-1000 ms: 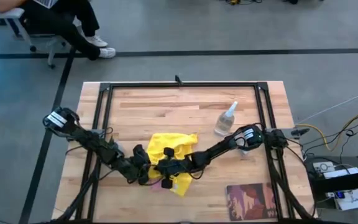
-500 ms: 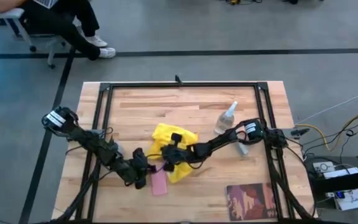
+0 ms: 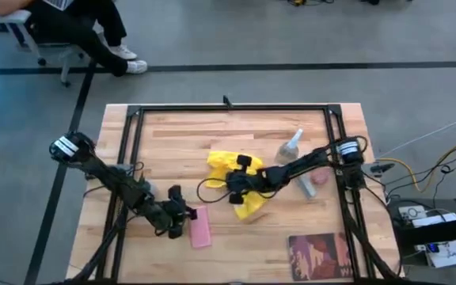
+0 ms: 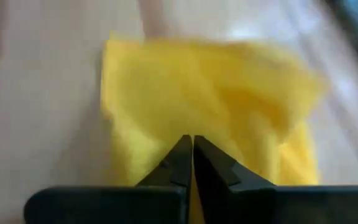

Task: Apply microfiber cloth
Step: Wipe the front and back of the cellphone with the yellow microfiber cloth

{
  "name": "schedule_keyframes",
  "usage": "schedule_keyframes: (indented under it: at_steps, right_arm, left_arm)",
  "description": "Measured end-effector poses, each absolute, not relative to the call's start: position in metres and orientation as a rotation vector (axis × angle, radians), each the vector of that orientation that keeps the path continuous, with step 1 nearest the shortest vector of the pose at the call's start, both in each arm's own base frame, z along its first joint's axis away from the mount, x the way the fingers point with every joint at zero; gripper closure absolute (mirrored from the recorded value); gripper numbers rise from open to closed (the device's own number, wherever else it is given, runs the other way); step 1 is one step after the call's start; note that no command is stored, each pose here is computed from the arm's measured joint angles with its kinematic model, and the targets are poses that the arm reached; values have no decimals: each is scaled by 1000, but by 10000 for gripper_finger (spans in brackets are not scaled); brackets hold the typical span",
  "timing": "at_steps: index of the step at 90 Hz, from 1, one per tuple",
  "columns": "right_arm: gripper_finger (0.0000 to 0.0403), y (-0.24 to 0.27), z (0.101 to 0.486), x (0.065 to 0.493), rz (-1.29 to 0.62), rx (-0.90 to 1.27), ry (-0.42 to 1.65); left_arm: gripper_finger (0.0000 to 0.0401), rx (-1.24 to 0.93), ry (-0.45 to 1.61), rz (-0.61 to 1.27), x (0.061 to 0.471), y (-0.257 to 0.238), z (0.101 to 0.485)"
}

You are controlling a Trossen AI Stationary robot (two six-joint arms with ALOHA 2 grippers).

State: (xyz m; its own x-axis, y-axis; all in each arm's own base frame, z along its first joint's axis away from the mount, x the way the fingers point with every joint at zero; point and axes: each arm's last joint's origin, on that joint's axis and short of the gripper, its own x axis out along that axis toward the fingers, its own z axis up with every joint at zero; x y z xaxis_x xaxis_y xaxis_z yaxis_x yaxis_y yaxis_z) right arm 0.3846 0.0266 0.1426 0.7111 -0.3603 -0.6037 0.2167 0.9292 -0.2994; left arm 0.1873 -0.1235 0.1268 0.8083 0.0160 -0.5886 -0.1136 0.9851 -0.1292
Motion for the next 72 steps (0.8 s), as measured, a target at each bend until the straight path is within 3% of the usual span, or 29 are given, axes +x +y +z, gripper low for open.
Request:
schedule_keyframes:
  at_steps: [15,31,57,72]
  right_arm:
    - [403,31,172,366,-281,-168,645]
    - [403,42,199,354,-110,-87,571]
    - [401,86,198,354,51,-152,554]
    - [363,110,185,372,117,-220,568]
  left_arm:
    - [341,-166,550,42,184,-120,148]
    - [319,-157,527,7,177,-116,163]
    - [252,-261,681,-32,164,-111,161]
    - [231,-352,819,-90,163,-122,145]
